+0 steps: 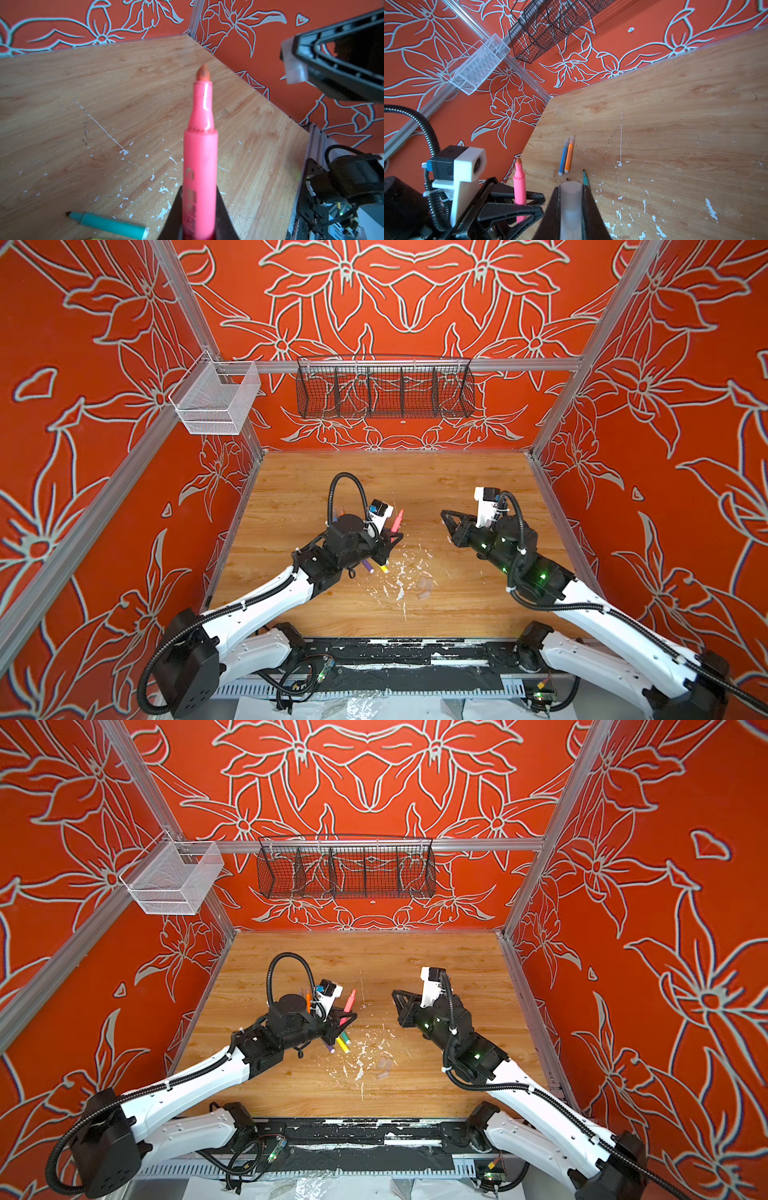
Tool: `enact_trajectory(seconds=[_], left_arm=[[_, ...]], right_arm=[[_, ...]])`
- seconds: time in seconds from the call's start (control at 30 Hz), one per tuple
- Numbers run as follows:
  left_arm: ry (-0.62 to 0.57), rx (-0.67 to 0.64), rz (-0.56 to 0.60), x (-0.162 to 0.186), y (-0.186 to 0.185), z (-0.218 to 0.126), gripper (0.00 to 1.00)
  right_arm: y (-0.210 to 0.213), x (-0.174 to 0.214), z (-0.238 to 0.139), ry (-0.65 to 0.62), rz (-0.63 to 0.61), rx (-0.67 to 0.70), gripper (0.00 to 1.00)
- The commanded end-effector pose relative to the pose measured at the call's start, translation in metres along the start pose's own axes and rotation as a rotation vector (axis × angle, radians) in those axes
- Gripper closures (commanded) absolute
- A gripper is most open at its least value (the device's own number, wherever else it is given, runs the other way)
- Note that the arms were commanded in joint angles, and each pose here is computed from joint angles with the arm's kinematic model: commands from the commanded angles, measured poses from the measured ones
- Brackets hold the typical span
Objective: Insert the pens into the pen caps
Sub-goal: 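Lift the white cap with the right gripper toward the pink marker tip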
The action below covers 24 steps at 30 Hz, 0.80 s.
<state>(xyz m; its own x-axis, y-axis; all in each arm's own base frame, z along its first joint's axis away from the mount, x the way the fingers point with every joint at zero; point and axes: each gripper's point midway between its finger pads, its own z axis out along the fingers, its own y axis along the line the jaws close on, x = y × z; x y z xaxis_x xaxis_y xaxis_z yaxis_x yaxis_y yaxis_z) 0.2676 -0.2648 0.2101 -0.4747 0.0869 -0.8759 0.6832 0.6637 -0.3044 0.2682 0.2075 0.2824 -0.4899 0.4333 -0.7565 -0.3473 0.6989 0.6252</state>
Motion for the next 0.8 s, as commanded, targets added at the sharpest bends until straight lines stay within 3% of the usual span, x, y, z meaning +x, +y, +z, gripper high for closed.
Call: enact_trajectory(seconds=[0.0, 0.6, 0.77], left_arm=[[-0.002, 0.105, 0.012, -0.006, -0.022, 0.005, 1.00], [0.004, 0.168, 0.054, -0.001, -0.040, 0.006, 1.00], [0.002, 0.172, 0.053, 0.000, -0.041, 0.006, 1.00]], right_arm=[[0.024, -0.021, -0.011, -0.100, 0.002, -0.119, 0.99], [0.059, 0.006, 0.020, -0.066, 0.148, -0.404, 1.00], [0.054, 0.001, 0.023, -0.122, 0.149, -0.396, 1.00]])
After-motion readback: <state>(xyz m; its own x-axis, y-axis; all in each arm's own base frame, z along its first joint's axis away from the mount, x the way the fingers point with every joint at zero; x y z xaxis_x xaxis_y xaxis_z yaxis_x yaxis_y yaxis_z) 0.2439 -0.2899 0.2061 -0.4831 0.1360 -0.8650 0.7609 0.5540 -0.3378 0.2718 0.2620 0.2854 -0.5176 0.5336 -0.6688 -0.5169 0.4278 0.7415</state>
